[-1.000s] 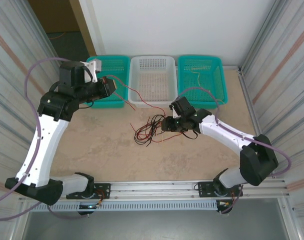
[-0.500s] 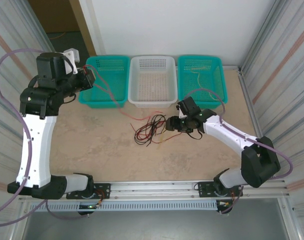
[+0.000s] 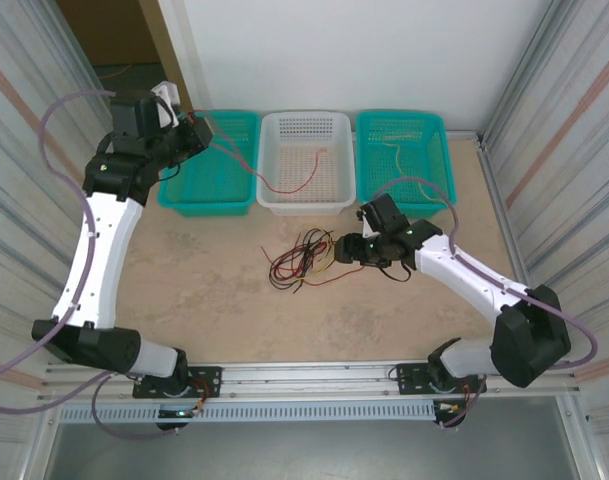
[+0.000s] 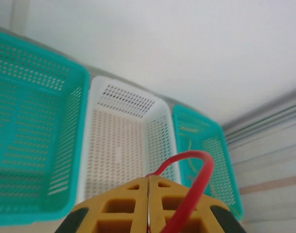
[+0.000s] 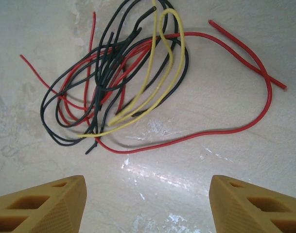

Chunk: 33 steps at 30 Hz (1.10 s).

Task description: Untangle the cables

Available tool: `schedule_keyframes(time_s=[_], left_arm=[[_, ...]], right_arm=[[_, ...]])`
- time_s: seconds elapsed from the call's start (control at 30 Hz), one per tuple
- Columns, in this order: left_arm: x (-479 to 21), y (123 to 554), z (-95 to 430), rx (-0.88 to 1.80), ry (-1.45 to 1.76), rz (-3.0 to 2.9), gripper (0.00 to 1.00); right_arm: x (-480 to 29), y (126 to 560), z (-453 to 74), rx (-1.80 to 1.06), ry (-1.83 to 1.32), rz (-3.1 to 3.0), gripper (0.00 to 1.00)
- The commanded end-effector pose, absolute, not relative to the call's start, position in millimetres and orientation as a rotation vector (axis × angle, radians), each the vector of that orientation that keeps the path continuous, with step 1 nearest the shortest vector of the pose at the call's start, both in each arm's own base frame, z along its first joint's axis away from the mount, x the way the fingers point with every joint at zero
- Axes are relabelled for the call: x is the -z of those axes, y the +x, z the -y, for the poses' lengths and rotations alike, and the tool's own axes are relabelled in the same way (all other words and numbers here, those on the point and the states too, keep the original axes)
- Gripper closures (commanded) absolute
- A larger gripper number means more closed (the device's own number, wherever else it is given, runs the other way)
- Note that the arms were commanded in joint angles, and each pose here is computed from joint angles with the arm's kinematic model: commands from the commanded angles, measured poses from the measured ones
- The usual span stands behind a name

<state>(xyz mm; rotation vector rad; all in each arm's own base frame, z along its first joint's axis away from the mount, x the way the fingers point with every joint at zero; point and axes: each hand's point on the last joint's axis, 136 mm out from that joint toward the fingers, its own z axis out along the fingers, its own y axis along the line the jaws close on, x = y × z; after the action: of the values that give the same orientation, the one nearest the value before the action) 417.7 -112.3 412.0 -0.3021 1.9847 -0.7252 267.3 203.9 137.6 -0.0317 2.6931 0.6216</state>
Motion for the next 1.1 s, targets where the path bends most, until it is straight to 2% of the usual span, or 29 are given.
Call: schedule_keyframes(time_s=[0.0, 0.33, 0.37, 0.4, 0.47, 0.5, 0.53, 0.57, 0.67, 0.8, 0.97, 1.07], left_arm=[[-432, 455, 126, 0.869, -0.398, -1.811, 1.00], [-388, 534, 177, 0.999, -0.591, -1.657, 1.00], [-380, 541, 180, 0.998, -0.613, -1.650, 0.96], [-367, 548, 185, 0.991, -0.639, -1.661, 0.79], [-336, 557, 197, 0.989, -0.669, -1.702, 0.54], [-320, 559, 205, 0.998, -0.673, -1.728, 0.44], [-306, 559, 213, 1.008, -0.672, -1.757, 0.28], [-288, 556, 220, 1.016, -0.679, -1.796, 0.16], [-250, 537, 235, 1.051, -0.687, -1.873, 0.05], [-247, 505, 231, 1.033, -0.657, -1.918, 0.01], [-283, 466, 204, 0.858, -0.524, -1.956, 0.01], [-297, 444, 189, 0.767, -0.462, -2.002, 0.10]], right_arm=[[-167, 271, -197, -0.619, -0.048, -2.628, 0.33], [-190, 273, -182, -0.647, 0.006, -2.574, 0.34], [-192, 273, -180, -0.650, 0.013, -2.570, 0.34], [-194, 274, -178, -0.651, 0.020, -2.566, 0.34], [-196, 274, -173, -0.652, 0.031, -2.559, 0.34], [-197, 274, -171, -0.651, 0.034, -2.558, 0.34], [-197, 274, -169, -0.651, 0.039, -2.557, 0.34], [-197, 274, -165, -0.648, 0.045, -2.556, 0.34], [-195, 274, -158, -0.650, 0.064, -2.556, 0.34], [-191, 275, -152, -0.654, 0.080, -2.568, 0.34], [-181, 280, -153, -0.642, 0.088, -2.595, 0.35], [-173, 282, -153, -0.626, 0.102, -2.617, 0.36]])
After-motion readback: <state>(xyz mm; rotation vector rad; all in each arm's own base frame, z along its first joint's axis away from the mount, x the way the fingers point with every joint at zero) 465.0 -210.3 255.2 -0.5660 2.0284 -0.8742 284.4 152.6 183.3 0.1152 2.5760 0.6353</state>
